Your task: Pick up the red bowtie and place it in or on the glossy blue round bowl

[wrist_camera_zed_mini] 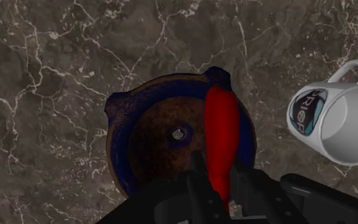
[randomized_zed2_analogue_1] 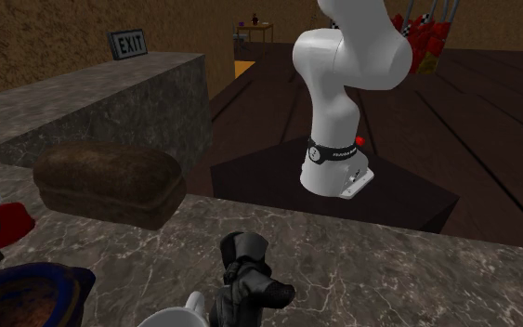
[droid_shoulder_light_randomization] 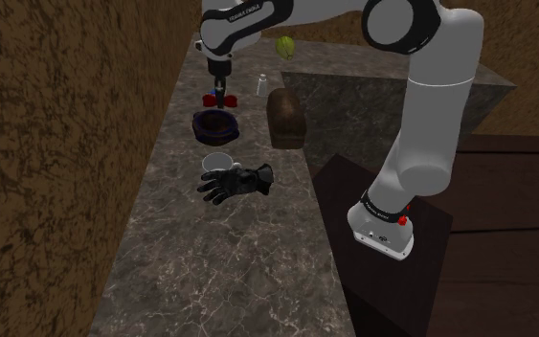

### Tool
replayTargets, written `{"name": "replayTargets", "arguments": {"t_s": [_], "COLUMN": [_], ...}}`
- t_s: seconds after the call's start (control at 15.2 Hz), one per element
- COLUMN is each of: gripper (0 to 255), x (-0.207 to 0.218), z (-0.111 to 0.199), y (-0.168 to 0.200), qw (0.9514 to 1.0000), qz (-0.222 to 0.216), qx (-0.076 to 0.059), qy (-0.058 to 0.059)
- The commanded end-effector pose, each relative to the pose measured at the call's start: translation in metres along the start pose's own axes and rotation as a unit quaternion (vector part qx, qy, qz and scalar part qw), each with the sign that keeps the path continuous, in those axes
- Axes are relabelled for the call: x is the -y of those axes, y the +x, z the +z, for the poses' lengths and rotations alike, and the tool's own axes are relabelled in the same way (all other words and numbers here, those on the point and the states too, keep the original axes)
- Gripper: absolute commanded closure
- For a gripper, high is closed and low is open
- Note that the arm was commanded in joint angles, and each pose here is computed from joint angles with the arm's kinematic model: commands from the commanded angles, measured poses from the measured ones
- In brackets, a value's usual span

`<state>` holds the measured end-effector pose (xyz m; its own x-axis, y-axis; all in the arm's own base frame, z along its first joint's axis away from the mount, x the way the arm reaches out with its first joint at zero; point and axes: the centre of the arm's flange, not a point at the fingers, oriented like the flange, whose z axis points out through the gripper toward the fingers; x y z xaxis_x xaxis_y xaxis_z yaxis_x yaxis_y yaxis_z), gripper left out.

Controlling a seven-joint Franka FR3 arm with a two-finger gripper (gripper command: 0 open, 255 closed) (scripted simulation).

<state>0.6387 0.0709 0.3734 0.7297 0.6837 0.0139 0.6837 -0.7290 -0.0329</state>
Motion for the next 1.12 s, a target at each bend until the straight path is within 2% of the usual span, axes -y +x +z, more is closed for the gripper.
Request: {"name": "replayTargets", "arguments": {"t_s": [0.0, 0.79, 1.06], "gripper": [255, 255, 255], "x": [-0.015, -0.017, -0.017], "z": [-0.001, 0.062, 0.066], "y": [0.023, 0.022, 0.022], "qw": [1.0000, 1.0000, 1.0000], "qz": [0.000, 0.000, 0.000], "qx": [0.000, 0.000, 0.000], "qy": [0.000, 0.000, 0.000]}}
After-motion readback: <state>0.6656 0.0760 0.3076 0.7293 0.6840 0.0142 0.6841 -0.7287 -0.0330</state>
